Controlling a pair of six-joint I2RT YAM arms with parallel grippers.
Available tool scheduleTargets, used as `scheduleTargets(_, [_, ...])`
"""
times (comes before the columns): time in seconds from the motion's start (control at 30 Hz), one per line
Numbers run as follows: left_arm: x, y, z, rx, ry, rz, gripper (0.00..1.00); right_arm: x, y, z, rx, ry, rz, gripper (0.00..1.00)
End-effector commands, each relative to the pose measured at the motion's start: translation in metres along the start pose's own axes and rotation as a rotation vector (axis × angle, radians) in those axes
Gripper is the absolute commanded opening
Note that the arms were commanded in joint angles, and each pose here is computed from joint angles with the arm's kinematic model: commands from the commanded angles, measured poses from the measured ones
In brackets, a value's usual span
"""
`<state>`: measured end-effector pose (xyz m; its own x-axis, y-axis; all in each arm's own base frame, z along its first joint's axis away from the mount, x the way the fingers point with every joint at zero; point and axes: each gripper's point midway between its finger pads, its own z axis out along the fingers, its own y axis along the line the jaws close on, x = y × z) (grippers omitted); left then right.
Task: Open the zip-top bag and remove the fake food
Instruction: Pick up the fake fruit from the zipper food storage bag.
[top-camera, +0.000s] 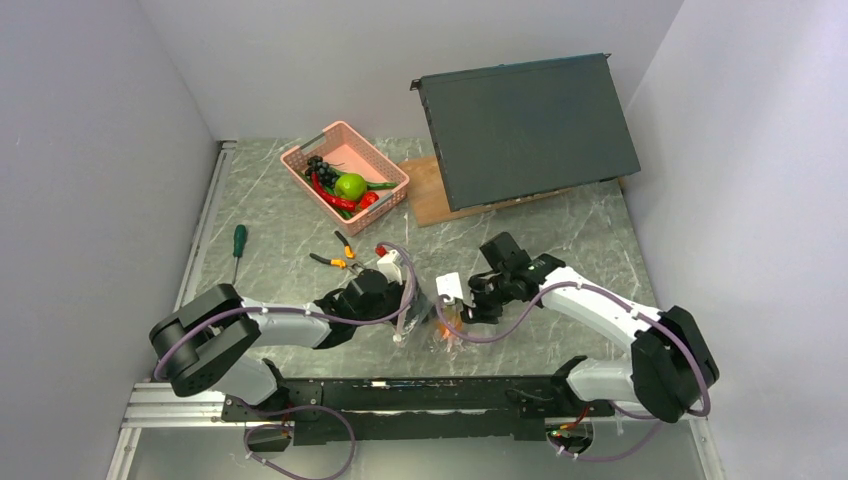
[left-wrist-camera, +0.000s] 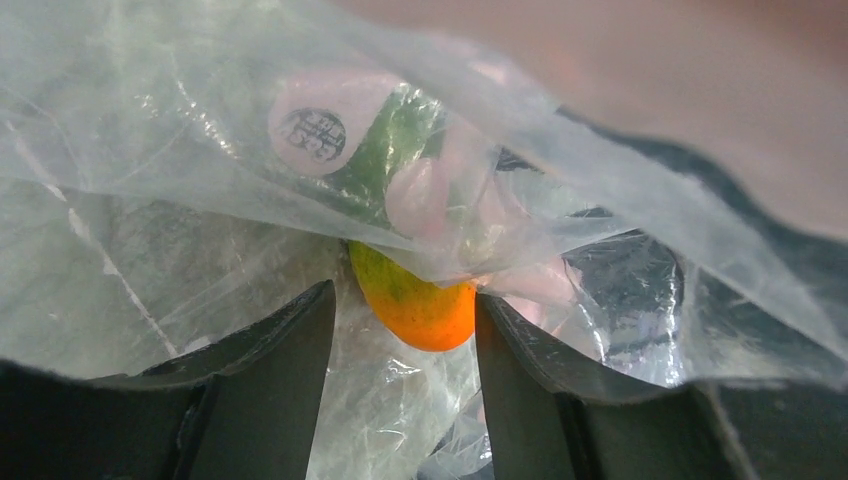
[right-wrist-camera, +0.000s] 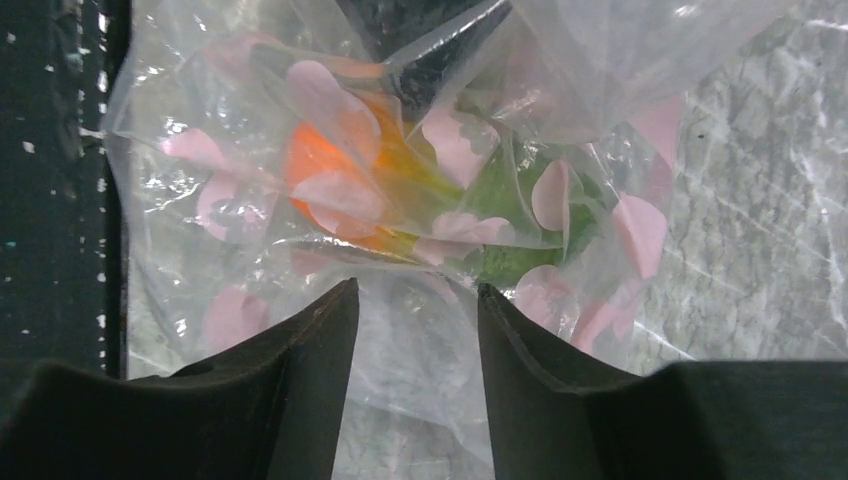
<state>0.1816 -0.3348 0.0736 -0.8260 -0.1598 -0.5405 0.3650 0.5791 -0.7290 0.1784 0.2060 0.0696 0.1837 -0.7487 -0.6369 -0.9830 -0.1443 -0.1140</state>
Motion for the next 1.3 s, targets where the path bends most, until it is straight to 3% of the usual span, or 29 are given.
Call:
scheduleTargets(0.0, [-0.014,-0.021,0.007,0.079,-0.028,0.033,0.57,0.009,-0.013,0.01,0.05,0.027,-0.023,0.45])
scheduleTargets(0.27, [-0.007,-0.012,0.014,0.067,-0.004,0.021,0.5,0.014,-0.008,0.029,0.006,0.049,-0.023,0.18])
scheduleTargets(0.43, [-0.003,-0.014,0.017,0.085,0.009,0.018,0.53,0.012,-0.012,0.035,0.015,0.053,-0.026,0.08])
scheduleTargets(0.67, [0.002,-0.02,0.021,0.118,0.048,0.012,0.62,0.005,-0.011,0.035,0.016,0.021,-0.016,0.04])
scheduleTargets(1.27, [0.011,-0.015,0.035,0.095,0.102,-0.029,0.69,-0.001,-0.004,0.036,-0.014,-0.015,-0.003,0.01])
